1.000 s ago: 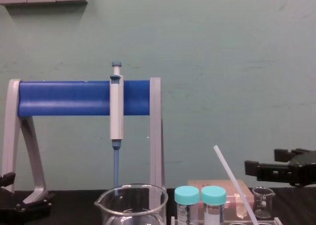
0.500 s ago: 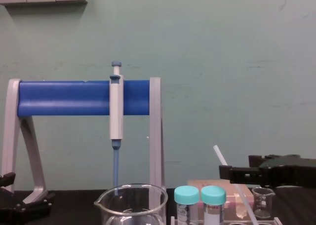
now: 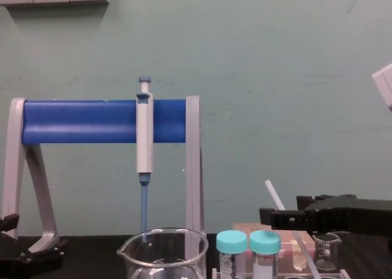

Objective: Pick up the stirring rod with one hand, then place it down.

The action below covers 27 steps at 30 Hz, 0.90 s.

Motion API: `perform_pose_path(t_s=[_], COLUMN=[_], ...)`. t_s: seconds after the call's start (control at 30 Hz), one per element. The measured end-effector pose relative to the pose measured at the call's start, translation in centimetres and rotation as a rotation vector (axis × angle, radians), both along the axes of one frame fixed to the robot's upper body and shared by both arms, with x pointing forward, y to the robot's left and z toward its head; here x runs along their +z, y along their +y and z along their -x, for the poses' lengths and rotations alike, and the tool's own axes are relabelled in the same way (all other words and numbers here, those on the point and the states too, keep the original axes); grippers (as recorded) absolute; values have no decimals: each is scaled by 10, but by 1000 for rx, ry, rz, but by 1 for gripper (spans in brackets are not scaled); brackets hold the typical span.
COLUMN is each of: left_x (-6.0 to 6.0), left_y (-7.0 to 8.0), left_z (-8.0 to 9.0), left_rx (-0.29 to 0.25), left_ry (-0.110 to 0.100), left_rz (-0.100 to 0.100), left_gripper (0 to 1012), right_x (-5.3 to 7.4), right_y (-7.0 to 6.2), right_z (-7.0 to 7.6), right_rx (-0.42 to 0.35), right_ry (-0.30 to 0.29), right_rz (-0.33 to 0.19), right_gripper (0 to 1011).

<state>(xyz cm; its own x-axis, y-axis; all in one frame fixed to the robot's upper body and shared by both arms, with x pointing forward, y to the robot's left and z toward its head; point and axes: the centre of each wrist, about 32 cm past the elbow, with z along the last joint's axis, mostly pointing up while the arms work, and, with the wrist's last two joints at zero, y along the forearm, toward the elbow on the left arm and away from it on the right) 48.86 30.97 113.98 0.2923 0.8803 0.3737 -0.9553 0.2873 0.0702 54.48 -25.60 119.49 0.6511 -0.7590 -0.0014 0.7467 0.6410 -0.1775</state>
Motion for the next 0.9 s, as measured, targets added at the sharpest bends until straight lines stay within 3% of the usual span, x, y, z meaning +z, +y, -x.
perform_pose_path(t_s=[0.53,0.67,0.9], left_x=[0,0,0], left_y=[0,0,0], left_z=[0,0,0], left_rx=[0,0,0], left_ry=[0,0,0], left_rz=[0,0,0], left_gripper=[1000,1001,1000], right_x=[-1,-1,-1], right_y=[2,2,2], right_z=[-3,-2,-2], right_rx=[-5,-5,-6], right_ry=[2,2,1], right_rz=[7,7,6], right_gripper=[995,928,716])
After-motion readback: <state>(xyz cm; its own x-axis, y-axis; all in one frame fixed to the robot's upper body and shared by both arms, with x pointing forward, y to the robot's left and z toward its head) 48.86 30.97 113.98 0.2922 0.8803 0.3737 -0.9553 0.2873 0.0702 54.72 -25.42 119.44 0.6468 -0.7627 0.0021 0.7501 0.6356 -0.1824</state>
